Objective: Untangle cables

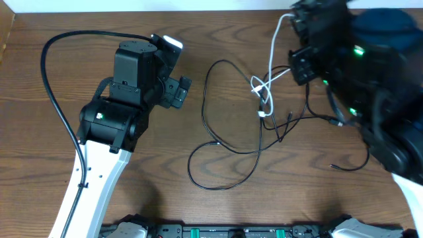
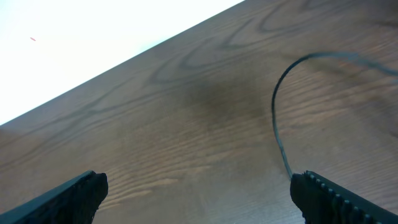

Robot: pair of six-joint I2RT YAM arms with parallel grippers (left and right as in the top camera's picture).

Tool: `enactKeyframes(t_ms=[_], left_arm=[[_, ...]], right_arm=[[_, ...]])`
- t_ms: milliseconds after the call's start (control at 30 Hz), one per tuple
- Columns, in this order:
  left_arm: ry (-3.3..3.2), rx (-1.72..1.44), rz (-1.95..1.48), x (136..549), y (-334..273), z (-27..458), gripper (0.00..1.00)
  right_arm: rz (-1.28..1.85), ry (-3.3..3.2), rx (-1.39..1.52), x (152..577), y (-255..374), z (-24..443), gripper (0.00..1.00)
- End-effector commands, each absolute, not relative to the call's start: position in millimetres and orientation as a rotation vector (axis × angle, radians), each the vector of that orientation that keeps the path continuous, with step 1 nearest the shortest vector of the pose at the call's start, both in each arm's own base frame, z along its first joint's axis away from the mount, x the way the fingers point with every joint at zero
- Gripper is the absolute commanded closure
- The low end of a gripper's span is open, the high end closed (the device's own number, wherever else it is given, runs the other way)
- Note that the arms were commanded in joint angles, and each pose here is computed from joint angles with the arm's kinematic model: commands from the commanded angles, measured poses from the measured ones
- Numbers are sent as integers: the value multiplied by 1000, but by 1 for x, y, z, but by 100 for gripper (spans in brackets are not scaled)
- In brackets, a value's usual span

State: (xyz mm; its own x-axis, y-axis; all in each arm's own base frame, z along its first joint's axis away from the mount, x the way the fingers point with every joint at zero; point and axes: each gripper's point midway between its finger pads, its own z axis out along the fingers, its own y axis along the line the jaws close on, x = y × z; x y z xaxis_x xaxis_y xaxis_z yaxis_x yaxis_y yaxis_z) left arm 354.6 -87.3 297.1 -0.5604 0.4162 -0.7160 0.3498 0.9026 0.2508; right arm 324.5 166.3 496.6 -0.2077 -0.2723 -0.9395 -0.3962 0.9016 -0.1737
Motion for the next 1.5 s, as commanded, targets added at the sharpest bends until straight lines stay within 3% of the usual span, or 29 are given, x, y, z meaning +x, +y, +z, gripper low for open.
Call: enactKeyframes(t_ms=[0, 133, 500, 633, 767, 1267, 1467], left_arm=[[2229, 532, 90, 355, -87, 294, 0], [2230, 531, 90, 355, -87, 294, 0], [2241, 535, 91, 353, -86, 292, 0], [2241, 538, 85, 353, -87, 292, 0], [2249, 586, -12, 351, -102, 286, 0], [2421, 1010, -492, 362, -179, 166, 0], [2221, 1225, -827, 349, -220, 162, 0]], right_arm=[[165, 1747, -525, 311, 166, 515, 99], [165, 1811, -562, 313, 170, 496, 99], [137, 2195, -723, 350, 205, 374, 99], [127, 2246, -735, 357, 209, 356, 99], [129, 2240, -733, 358, 210, 357, 99], [96, 2139, -670, 338, 186, 399, 99], [64, 2132, -647, 334, 178, 405, 99]])
